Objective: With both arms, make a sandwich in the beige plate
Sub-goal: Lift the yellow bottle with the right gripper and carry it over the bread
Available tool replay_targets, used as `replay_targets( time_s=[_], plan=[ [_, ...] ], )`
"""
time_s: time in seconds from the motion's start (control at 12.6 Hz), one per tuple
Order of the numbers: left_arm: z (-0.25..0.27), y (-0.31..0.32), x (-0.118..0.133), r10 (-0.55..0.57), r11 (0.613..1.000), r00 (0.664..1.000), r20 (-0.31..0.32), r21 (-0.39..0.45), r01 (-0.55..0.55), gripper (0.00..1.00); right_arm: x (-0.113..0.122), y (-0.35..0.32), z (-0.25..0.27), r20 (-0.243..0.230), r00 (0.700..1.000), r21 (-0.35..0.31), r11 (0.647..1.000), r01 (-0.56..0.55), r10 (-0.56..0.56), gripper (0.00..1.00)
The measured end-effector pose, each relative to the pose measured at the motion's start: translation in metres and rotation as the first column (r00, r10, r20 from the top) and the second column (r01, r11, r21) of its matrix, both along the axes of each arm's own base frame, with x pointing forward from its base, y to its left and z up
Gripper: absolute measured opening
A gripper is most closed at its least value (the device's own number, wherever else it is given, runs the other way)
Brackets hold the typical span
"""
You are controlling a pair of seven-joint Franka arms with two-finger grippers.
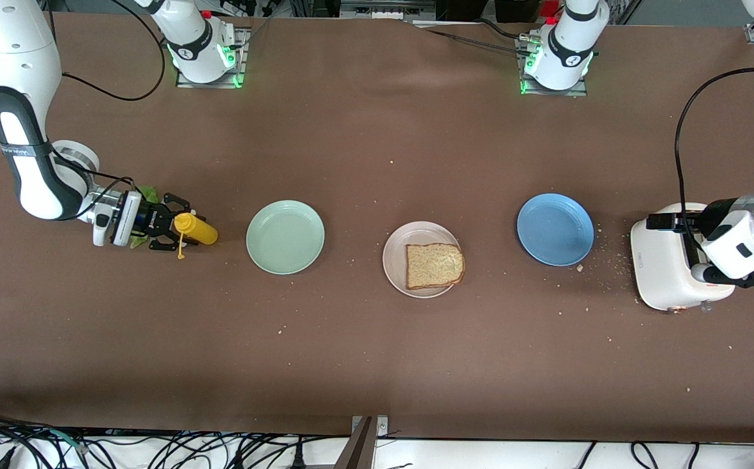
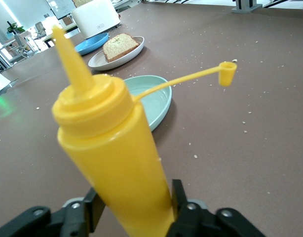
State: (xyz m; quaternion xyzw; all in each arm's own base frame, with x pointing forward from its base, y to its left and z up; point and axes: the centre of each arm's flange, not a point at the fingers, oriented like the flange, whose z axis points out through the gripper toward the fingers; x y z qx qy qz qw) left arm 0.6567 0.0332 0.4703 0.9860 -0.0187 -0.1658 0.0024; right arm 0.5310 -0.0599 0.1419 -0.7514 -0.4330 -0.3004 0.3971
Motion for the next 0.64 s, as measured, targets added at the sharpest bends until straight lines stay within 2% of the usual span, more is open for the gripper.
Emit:
replay_targets(
  time_s=[0.16, 0.32, 0.48, 0.64],
  plan=[
    [0.0, 0.0, 0.0, 0.0, 1.0, 1.0, 0.0, 0.0, 0.0, 1.0, 0.005, -0.001, 0.003, 0.014, 1.0, -0.006, 1.0, -0.001, 0.001, 0.41],
    [0.0, 0.0, 0.0, -0.001, 1.0, 1.0, 0.0, 0.0, 0.001, 1.0, 0.018, 0.001, 0.013, 0.052, 0.999, -0.051, 0.999, 0.002, 0.001, 0.35],
    [0.0, -0.001, 0.0, -0.001, 1.0, 1.0, 0.0, 0.0, 0.001, 1.0, 0.042, 0.012, 0.04, 0.109, 0.994, -0.139, 0.99, 0.003, 0.012, 0.29],
    [0.0, -0.001, 0.0, -0.001, 1.0, 1.0, 0.0, 0.0, 0.001, 1.0, 0.065, 0.037, 0.077, 0.124, 0.992, -0.241, 0.97, 0.002, 0.029, 0.16]
  ],
)
